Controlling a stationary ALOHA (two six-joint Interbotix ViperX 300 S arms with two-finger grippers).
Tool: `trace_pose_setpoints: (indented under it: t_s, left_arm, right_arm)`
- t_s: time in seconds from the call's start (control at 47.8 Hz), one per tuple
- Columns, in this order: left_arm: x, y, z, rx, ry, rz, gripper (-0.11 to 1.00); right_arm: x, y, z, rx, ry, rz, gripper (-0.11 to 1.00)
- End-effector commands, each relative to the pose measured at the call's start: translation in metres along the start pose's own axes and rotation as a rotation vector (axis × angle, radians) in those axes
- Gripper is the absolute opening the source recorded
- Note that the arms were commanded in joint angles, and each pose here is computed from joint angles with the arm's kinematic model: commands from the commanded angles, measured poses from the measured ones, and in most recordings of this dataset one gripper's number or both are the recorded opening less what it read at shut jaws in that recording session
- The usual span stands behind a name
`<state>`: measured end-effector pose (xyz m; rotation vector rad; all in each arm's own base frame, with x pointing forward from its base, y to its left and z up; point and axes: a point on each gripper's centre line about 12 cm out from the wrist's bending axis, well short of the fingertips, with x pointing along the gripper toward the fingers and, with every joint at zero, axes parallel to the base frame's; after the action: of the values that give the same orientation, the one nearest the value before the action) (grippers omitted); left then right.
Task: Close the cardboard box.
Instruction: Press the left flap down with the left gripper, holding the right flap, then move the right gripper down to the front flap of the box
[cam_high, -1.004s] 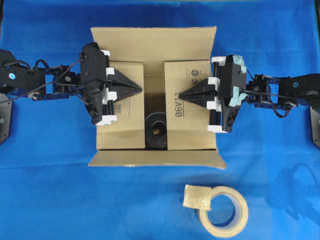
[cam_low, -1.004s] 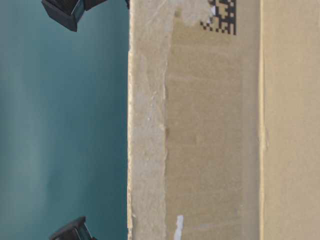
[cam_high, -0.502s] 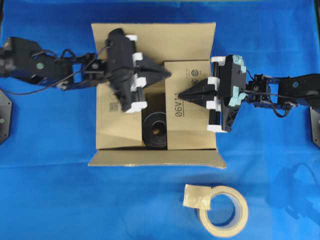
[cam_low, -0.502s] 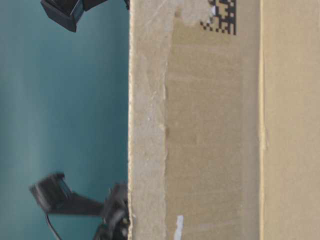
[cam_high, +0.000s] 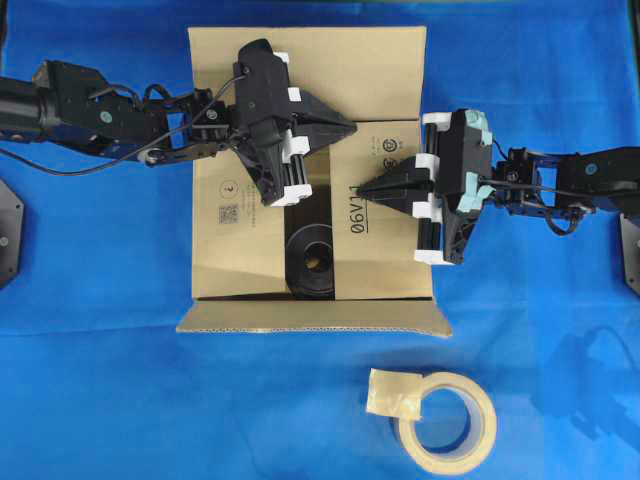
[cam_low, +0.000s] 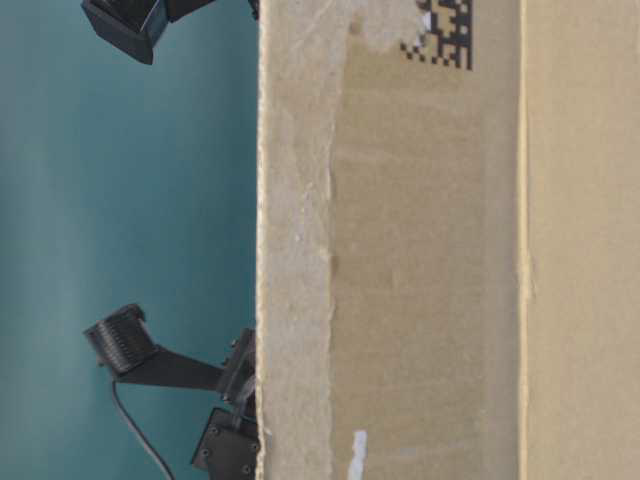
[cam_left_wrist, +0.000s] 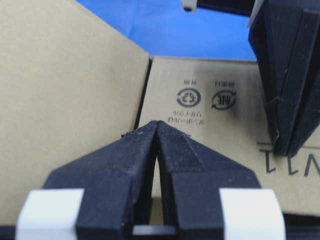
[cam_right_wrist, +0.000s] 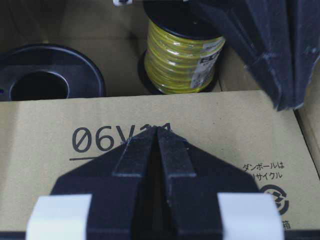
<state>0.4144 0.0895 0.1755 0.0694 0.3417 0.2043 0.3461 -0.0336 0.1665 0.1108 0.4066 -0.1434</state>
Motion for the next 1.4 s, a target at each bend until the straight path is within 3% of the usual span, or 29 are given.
trace_pose_setpoints:
  t_s: [0.0,0.23,0.418,0.649,0.858,1.025,1.172,1.381]
  left_arm:
    - [0.001,0.002,0.007,-0.001,-0.021,0.005,0.0]
    - [0.002,0.002,0.005,-0.001,-0.015,0.004,0.0]
    - [0.001,0.002,0.003,-0.003,-0.01,0.004,0.0]
    - [0.001,0.002,0.002,-0.001,-0.009,0.004,0.0]
    - [0.0,0.001,0.0,0.0,-0.003,0.003,0.0]
    - [0.0,0.001,-0.001,0.0,0.0,0.002,0.0]
    - [0.0,0.001,-0.002,0.0,0.002,0.002,0.0]
    - [0.0,0.001,-0.002,-0.001,0.002,0.003,0.0]
  right_arm:
    - [0.001,0.002,0.011,0.005,-0.035,0.003,0.0]
    - [-0.003,0.004,0.019,0.004,-0.048,0.009,0.0]
    - [-0.024,0.013,0.045,-0.002,-0.084,0.039,0.0]
    - [-0.068,0.038,0.079,-0.018,-0.17,0.125,0.0]
    - [-0.111,0.074,0.097,-0.044,-0.265,0.266,0.0]
    - [-0.13,0.112,0.088,-0.096,-0.267,0.406,0.0]
    - [-0.126,0.142,0.065,-0.16,-0.198,0.494,0.0]
    - [-0.101,0.153,0.028,-0.194,-0.1,0.499,0.0]
